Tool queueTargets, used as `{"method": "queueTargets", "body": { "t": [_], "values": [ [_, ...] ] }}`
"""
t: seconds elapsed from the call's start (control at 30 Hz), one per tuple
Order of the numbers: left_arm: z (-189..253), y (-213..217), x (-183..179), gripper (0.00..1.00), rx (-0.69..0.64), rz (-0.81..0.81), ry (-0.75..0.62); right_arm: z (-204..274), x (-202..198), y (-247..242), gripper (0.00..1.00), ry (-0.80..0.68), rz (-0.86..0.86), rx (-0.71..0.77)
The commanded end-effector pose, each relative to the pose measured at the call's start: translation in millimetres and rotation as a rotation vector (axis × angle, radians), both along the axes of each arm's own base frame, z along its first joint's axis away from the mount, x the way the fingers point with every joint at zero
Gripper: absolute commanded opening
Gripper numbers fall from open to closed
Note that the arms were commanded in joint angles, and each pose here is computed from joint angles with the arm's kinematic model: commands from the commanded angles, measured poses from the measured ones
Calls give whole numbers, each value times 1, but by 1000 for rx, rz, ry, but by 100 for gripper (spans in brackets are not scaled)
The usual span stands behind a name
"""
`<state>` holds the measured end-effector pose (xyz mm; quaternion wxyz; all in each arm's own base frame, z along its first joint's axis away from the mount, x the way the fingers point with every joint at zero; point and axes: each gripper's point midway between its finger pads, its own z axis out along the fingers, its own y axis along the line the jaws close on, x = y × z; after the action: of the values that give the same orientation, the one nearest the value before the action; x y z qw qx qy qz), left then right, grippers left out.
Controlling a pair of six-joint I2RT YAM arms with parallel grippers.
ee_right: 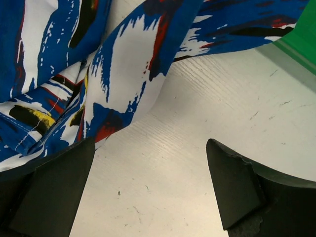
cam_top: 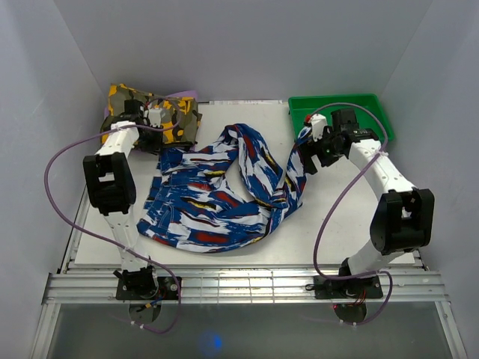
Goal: Fold and stack the trousers
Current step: Flatten the trousers out
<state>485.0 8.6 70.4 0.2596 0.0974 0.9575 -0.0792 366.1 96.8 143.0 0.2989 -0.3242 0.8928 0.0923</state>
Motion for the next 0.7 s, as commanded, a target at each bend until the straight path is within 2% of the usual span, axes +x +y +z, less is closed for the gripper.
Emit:
{"method": "queueTargets", "body": {
  "t": [0.0, 0.07, 0.1, 0.13, 0.17, 0.2, 0.27, 0.3, 0.33, 0.4, 0.43, 0.67],
  "values": [
    [59, 24, -24, 44, 82, -5, -47, 23, 17, 9, 100, -12, -7, 122],
    [75, 25, -46, 59, 99, -7, -41, 31, 39, 12, 100, -69, -2, 140],
    [80, 24, -53, 61, 95, -15, -41, 35, 48, 13, 100, -85, -7, 148],
    [83, 22, -60, 62, 96, -30, -41, 29, 60, 13, 100, -74, -26, 151],
    [91, 18, -72, 63, 86, -40, -45, 52, 80, 14, 100, -131, -39, 157],
    [94, 11, -77, 63, 54, -59, -45, 54, 90, 11, 100, -134, -61, 142],
    [95, 3, -93, 63, 18, -69, -27, 45, 111, 10, 100, -113, -86, 127],
    [95, -1, -97, 63, 0, -76, -23, 60, 123, 9, 100, -139, -99, 124],
    [93, -6, -101, 63, -27, -86, -16, 42, 131, 10, 100, -93, -105, 118],
    [78, -11, -114, 63, -53, -96, 26, 53, 144, 16, 96, -88, -126, 151],
    [74, -15, -117, 63, -71, -102, 36, 36, 140, 18, 96, -19, -131, 150],
    [41, -28, -157, 64, -134, -113, 122, -8, 132, 27, 93, 71, -157, 115]
  ]
}}
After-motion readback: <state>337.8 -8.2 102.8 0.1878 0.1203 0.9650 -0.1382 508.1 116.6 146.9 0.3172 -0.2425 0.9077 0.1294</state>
